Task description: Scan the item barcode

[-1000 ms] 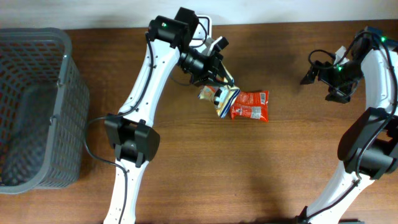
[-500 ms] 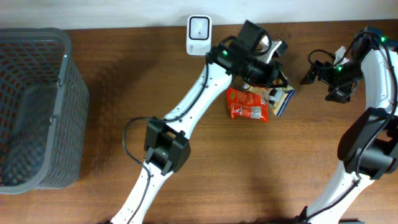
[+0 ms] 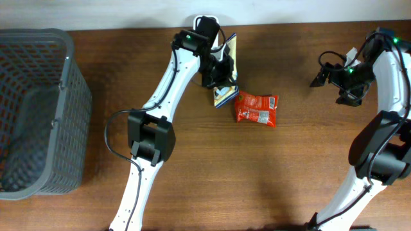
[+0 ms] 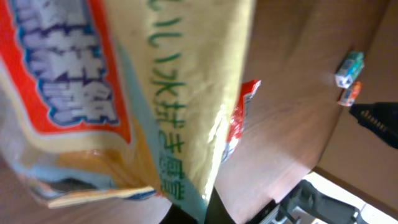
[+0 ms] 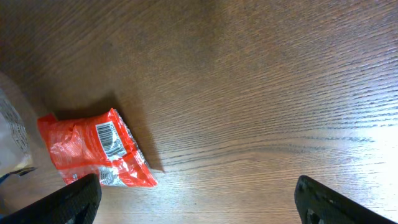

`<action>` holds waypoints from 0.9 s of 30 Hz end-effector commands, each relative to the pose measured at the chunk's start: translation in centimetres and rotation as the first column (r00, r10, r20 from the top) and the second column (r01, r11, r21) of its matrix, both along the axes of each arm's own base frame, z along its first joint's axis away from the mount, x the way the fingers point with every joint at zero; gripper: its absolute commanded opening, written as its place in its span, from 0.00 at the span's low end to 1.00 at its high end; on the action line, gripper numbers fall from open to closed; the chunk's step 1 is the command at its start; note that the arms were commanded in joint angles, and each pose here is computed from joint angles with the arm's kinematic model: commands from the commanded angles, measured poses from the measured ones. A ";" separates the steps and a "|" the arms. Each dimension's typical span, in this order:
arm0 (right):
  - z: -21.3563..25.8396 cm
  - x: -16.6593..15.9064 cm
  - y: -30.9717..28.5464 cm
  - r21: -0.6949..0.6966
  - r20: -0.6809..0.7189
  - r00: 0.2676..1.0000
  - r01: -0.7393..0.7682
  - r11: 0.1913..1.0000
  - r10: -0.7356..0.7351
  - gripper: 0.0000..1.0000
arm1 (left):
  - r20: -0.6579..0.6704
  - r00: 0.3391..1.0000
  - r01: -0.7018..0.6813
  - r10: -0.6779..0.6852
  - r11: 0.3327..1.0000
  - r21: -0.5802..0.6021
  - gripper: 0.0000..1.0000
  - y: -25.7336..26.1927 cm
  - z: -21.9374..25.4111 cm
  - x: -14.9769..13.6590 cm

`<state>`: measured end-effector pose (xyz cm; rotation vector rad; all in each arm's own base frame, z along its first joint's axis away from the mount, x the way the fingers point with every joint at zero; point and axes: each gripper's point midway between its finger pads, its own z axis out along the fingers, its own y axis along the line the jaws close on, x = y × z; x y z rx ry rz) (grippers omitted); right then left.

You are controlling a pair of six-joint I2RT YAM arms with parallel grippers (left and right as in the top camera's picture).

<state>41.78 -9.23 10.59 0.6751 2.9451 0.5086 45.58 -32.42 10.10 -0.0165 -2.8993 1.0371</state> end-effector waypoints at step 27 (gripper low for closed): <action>0.6 0.2 0.0 -0.010 0.013 1.000 0.000 1.000 0.000 0.99 | 0.230 0.767 0.272 -0.599 0.629 0.729 0.97 8.1 -2.9 2.4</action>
